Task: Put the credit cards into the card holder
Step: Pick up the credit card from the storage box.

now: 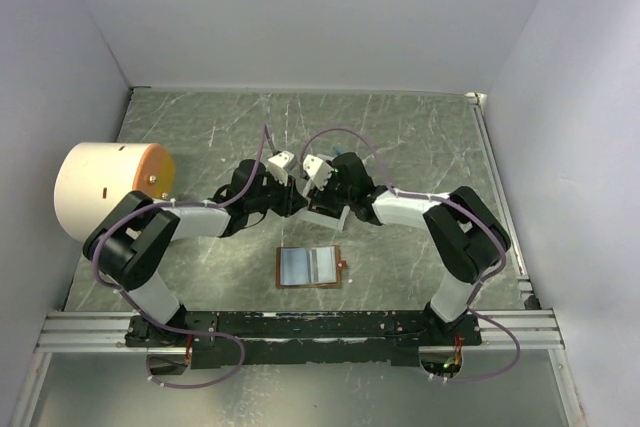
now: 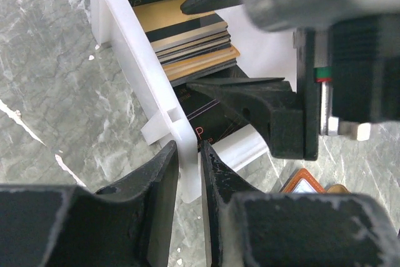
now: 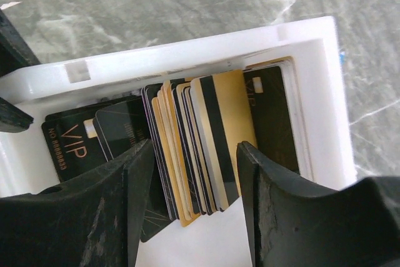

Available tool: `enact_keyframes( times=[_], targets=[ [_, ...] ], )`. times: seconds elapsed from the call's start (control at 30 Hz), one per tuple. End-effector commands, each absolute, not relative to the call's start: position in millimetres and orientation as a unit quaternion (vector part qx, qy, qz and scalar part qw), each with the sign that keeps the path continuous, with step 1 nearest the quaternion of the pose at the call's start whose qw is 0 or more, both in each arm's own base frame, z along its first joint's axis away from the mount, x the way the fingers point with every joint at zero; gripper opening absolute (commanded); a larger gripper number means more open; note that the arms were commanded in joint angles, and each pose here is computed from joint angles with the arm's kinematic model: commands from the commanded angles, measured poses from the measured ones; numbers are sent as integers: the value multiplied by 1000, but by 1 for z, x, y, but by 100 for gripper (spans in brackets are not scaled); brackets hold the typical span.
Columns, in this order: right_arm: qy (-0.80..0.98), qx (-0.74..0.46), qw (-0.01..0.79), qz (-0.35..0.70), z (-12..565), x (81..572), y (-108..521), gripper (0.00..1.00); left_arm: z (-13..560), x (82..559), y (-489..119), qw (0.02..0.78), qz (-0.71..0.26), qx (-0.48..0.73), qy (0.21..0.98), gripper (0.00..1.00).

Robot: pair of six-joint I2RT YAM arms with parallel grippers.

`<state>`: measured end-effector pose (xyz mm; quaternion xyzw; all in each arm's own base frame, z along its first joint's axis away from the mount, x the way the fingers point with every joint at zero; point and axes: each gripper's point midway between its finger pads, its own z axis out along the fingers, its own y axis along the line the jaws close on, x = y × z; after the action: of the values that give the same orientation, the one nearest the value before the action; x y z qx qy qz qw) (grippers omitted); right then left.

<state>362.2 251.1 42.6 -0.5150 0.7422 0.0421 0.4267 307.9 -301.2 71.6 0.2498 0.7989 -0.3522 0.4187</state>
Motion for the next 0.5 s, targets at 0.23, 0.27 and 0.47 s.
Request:
enact_keyframes(
  times=[0.23, 0.27, 0.47],
  targets=[
    [722, -458, 517, -33, 70, 387, 228, 47, 74, 309, -305, 429, -367, 254, 786, 31],
    [722, -456, 519, -40, 72, 389, 227, 47, 74, 309, -305, 429, -367, 253, 786, 31],
    [716, -453, 528, -46, 72, 392, 227, 52, 77, 310, -304, 433, -369, 241, 786, 33]
  ],
)
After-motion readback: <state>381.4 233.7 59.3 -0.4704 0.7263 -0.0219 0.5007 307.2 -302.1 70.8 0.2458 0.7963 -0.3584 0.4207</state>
